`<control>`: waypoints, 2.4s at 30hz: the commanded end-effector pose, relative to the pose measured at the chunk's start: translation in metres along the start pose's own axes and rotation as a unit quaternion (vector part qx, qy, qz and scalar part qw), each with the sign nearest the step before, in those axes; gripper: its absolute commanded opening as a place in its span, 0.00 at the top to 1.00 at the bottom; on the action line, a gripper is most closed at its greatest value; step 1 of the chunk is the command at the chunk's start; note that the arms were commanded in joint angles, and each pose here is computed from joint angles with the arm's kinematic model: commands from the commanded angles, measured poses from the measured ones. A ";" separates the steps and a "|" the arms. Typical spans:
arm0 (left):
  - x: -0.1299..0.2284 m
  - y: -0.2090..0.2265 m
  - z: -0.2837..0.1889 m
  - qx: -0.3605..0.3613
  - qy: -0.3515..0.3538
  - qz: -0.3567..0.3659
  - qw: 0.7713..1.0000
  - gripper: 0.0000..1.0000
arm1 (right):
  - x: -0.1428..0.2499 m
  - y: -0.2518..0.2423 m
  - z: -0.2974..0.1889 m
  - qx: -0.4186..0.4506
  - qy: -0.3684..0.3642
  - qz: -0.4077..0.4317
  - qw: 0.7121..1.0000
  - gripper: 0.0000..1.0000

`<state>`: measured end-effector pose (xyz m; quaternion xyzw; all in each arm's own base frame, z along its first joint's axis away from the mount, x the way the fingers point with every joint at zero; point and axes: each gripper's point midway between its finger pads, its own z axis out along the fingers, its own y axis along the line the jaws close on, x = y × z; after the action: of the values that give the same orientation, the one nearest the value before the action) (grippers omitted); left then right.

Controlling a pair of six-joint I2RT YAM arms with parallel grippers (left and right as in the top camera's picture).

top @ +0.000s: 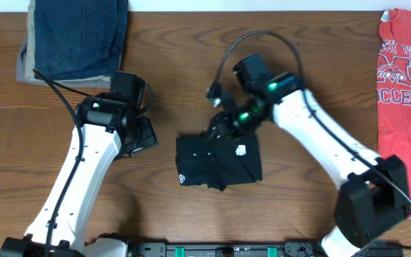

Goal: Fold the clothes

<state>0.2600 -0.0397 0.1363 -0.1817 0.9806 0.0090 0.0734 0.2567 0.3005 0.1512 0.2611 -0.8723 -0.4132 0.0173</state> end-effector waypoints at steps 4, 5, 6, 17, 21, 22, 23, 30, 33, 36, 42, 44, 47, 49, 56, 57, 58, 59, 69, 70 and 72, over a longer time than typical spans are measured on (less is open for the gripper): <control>-0.001 0.004 0.002 -0.010 -0.001 -0.001 1.000 0.25 | 0.023 -0.005 0.071 -0.048 0.080 0.037 0.995 0.84; -0.001 0.004 0.002 -0.010 -0.001 -0.001 1.000 0.25 | 0.025 -0.007 0.081 -0.056 0.090 0.038 0.994 0.85; -0.001 0.004 0.002 -0.010 -0.001 -0.001 1.000 0.24 | 0.028 -0.011 0.095 -0.063 0.103 0.042 0.992 0.86; -0.001 0.004 0.002 -0.010 -0.001 -0.001 1.000 0.23 | 0.045 -0.057 0.133 -0.052 0.148 0.121 0.980 0.99; -0.001 0.004 0.002 -0.010 -0.001 -0.001 1.000 0.23 | 0.019 -0.034 0.097 -0.065 0.101 0.095 0.988 0.99; -0.001 0.004 0.002 -0.010 -0.001 -0.001 1.000 0.23 | 0.013 -0.029 0.087 -0.067 0.087 0.086 0.990 0.99; -0.001 0.004 0.002 -0.010 -0.001 -0.001 1.000 0.23 | 0.006 -0.022 0.075 -0.068 0.069 0.074 0.993 0.96; -0.001 0.004 0.002 -0.010 -0.001 -0.001 1.000 0.23 | -0.018 -0.025 0.029 -0.031 -0.003 0.047 0.998 0.76; -0.001 0.004 0.002 -0.010 -0.001 -0.001 1.000 0.23 | -0.014 -0.031 0.036 -0.031 0.006 0.057 0.998 0.76; -0.001 0.004 0.002 -0.010 -0.001 -0.001 1.000 0.23 | -0.012 -0.034 0.054 -0.044 0.021 0.057 0.997 0.78; -0.001 0.004 0.002 -0.010 -0.001 -0.001 1.000 0.23 | -0.003 -0.055 0.116 -0.048 0.063 0.073 0.994 0.78; -0.001 0.004 0.002 -0.010 -0.001 -0.001 1.000 0.23 | -0.001 -0.069 0.130 -0.041 0.068 0.085 0.993 0.82; -0.001 0.004 0.002 -0.011 0.000 -0.001 1.000 0.23 | 0.001 -0.084 0.138 -0.029 0.070 0.095 0.993 0.88; 0.000 0.005 0.002 -0.012 0.001 0.000 1.000 0.23 | 0.000 -0.084 0.135 -0.029 0.068 0.096 0.993 0.89; 0.001 0.005 0.002 -0.012 0.002 0.004 1.000 0.22 | -0.030 -0.055 0.076 -0.029 0.004 0.064 0.998 0.81; 0.001 0.005 0.002 -0.012 0.002 0.004 1.000 0.22 | -0.035 -0.049 0.059 -0.022 -0.013 0.059 0.998 0.74; 0.001 0.005 0.002 -0.012 0.003 0.006 1.000 0.22 | -0.037 -0.046 0.048 -0.015 -0.024 0.058 0.998 0.65; 0.001 0.004 0.002 -0.009 0.004 0.012 1.000 0.22 | -0.040 -0.044 0.031 -0.001 -0.040 0.057 0.998 0.53; 0.004 -0.003 0.002 0.012 0.013 0.048 0.999 0.02 | 0.001 -0.124 -0.154 0.271 -0.191 0.238 0.913 0.01; 0.005 -0.003 0.003 0.012 0.014 0.048 0.999 0.02 | 0.009 -0.131 -0.170 0.285 -0.202 0.256 0.901 0.01; 0.008 -0.002 0.006 0.009 0.020 0.049 0.999 0.02 | 0.030 -0.149 -0.205 0.311 -0.225 0.299 0.874 0.01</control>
<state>0.2582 -0.0456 0.1358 -0.1418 0.9877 -0.0045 0.0658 0.3397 0.1250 0.1673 -0.0442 -0.9675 -0.2267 -0.1024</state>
